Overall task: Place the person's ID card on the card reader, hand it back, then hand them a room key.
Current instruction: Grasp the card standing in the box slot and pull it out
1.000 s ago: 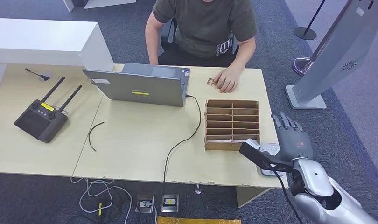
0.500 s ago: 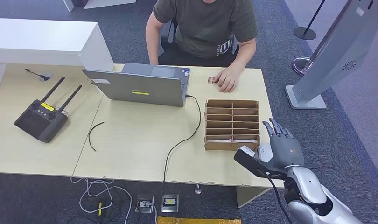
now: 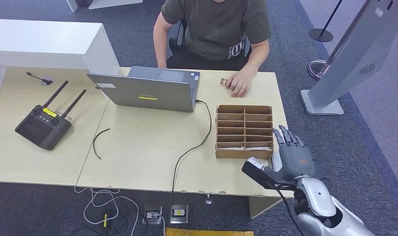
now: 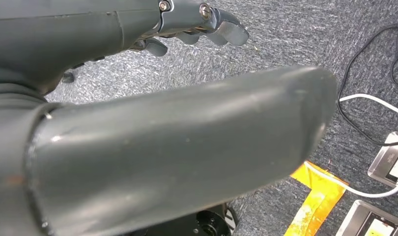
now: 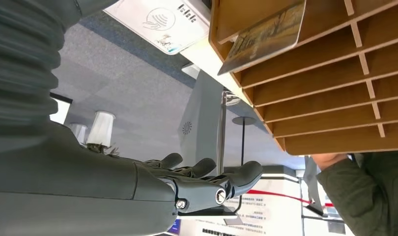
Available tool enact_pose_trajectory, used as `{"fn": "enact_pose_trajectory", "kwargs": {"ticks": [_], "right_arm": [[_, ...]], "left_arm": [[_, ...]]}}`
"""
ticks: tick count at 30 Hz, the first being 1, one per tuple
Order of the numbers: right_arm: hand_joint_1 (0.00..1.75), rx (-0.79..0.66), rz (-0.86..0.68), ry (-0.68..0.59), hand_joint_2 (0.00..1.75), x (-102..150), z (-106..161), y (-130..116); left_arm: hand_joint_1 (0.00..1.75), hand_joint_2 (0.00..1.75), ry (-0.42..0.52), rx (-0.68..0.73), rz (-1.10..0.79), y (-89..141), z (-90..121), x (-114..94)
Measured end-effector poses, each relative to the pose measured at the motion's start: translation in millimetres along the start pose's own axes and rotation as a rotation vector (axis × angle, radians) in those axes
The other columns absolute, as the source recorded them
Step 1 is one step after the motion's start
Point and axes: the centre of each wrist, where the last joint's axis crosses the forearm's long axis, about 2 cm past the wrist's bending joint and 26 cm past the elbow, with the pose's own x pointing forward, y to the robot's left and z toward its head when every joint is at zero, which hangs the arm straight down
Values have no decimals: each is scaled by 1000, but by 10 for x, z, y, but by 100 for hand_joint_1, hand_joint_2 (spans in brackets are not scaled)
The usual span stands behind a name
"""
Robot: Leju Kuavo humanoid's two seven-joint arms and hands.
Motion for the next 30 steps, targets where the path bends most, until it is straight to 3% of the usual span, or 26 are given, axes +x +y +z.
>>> {"fn": "enact_pose_trajectory", "kwargs": {"ticks": [30], "right_arm": [[0, 12, 54, -29, 175, 68, -107, 177]], "left_arm": [[0, 0, -8, -3, -26, -9, 1, 24]]}}
